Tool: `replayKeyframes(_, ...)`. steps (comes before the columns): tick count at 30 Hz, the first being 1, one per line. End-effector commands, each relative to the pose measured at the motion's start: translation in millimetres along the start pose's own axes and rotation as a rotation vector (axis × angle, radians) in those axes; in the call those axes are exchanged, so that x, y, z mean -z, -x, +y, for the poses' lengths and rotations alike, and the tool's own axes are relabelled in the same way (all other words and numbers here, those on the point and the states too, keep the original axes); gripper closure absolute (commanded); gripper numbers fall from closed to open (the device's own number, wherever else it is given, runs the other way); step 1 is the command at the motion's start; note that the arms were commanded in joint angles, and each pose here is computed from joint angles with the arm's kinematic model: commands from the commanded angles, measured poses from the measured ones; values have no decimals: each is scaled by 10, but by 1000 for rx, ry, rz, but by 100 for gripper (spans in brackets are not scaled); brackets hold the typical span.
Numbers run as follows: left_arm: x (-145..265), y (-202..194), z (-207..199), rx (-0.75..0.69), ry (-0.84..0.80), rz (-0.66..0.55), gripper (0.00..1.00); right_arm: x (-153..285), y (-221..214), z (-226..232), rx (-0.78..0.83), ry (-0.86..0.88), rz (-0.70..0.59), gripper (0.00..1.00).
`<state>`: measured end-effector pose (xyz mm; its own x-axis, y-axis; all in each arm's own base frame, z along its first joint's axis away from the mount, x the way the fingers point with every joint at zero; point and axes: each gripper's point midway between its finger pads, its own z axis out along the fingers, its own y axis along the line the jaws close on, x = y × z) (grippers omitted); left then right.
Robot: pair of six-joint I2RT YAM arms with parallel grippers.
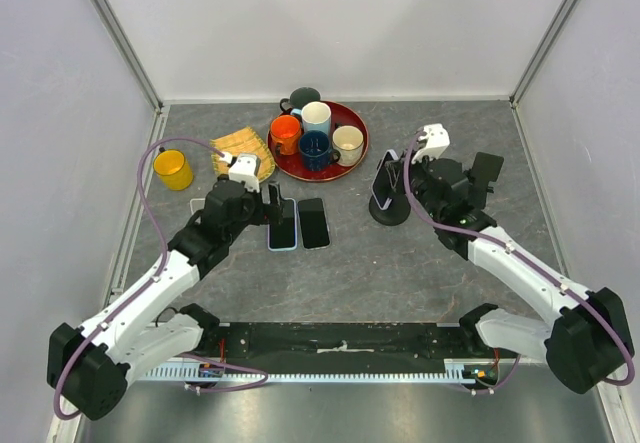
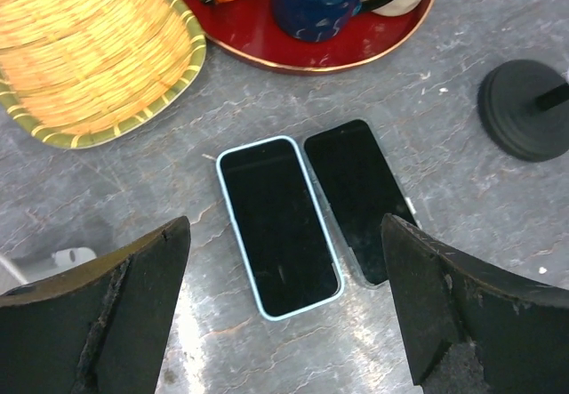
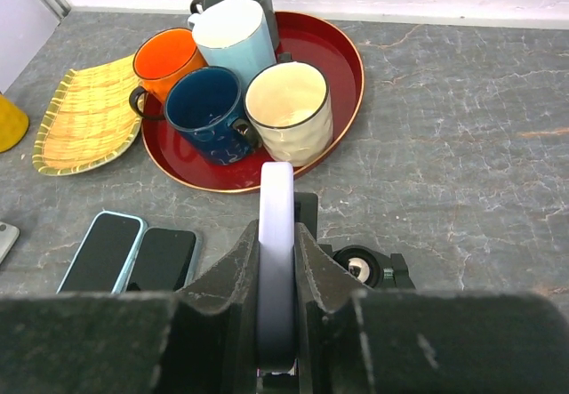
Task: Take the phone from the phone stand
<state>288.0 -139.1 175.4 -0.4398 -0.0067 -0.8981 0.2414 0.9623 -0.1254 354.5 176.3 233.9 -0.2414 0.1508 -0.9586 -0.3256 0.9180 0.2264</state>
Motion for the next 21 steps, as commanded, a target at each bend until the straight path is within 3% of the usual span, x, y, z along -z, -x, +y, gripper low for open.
replayKeyframes(1, -1, 439, -267, 60, -90, -98, 6, 95, 618, 130, -89, -59, -227, 98)
replayKeyframes(8, -18, 535, -506, 51, -159, -93, 6, 102, 510, 223, -78, -136, -210, 92)
replayKeyframes(12, -21, 545, -609, 49, -187, -87, 6, 93, 449, 270, -88, -137, -193, 83)
replayKeyframes(14, -13, 553, -675, 45, -204, -86, 6, 98, 467, 342, -96, -104, -190, 72)
replayKeyframes(15, -4, 560, -703, 46, -212, -85, 6, 102, 481, 342, -99, -103, -190, 61)
replayKeyframes(17, 3, 551, -760, 45, -225, -79, 6, 120, 526, 361, -106, -99, -192, 50)
replayKeyframes(18, 15, 568, -792, 44, -234, -82, 6, 130, 548, 365, -106, -99, -194, 38)
replayKeyframes(21, 17, 574, -879, 45, -245, -74, 6, 184, 638, 373, -113, -98, -199, 21)
